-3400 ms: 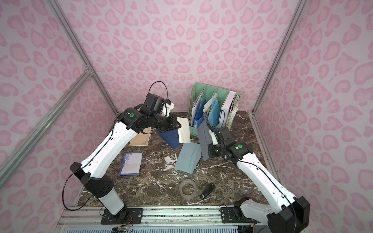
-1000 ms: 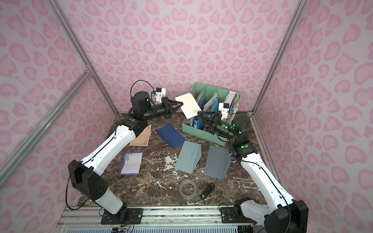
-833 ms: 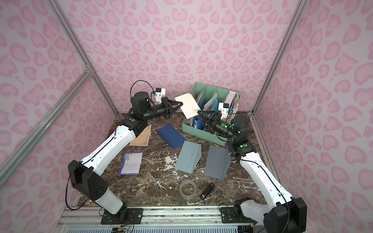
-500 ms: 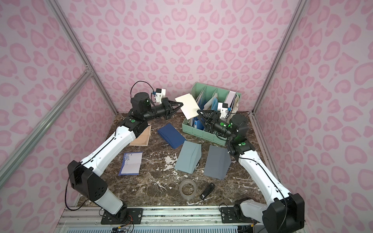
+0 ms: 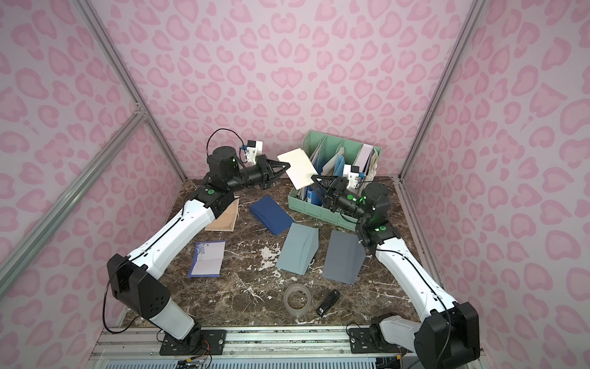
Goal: Take the letter paper out of the envelope
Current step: Unfold the letter paper.
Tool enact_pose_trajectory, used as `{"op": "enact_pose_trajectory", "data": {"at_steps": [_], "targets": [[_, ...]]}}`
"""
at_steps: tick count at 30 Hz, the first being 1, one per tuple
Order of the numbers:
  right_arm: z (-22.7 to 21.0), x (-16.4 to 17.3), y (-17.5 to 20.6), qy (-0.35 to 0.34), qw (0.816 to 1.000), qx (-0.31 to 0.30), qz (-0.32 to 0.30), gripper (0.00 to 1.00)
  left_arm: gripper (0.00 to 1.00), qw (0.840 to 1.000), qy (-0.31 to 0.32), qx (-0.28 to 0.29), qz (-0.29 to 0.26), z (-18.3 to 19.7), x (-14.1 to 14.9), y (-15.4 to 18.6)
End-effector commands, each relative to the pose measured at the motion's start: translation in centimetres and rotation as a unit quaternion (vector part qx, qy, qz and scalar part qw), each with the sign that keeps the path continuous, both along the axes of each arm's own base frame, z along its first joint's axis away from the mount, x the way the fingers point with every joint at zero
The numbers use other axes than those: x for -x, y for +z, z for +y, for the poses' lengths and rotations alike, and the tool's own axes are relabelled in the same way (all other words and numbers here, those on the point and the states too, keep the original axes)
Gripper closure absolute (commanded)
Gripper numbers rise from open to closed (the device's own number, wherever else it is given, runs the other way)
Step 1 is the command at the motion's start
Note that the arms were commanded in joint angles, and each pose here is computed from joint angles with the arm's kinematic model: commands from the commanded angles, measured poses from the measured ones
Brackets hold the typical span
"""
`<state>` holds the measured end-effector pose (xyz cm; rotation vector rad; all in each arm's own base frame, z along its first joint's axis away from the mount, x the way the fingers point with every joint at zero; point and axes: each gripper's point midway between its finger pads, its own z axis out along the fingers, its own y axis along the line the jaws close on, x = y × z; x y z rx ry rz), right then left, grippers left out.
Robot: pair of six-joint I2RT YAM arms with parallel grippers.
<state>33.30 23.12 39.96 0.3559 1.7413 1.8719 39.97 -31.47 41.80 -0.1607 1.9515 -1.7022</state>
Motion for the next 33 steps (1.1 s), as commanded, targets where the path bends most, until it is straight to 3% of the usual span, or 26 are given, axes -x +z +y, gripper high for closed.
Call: {"op": "enact_pose_trajectory", "data": {"at_steps": [1,18,33], "targets": [[-0.2,0.0,1.0,-0.003,1.0,-0.014,-0.017,0.53,1.0,1.0,-0.005,0.01,-0.014,-0.2,0.2,0.8],[-0.8,-0.4,0.7,-0.013,1.0,-0.015,-0.017,0.57,1.0,1.0,-0.018,0.009,-0.005,-1.6,1.0,0.1],[0.2,-1.3,0.0,-0.013,0.998,0.052,-0.037,0.66,1.0,0.999,-0.036,0.013,0.007,-3.4,1.9,-0.4]]}}
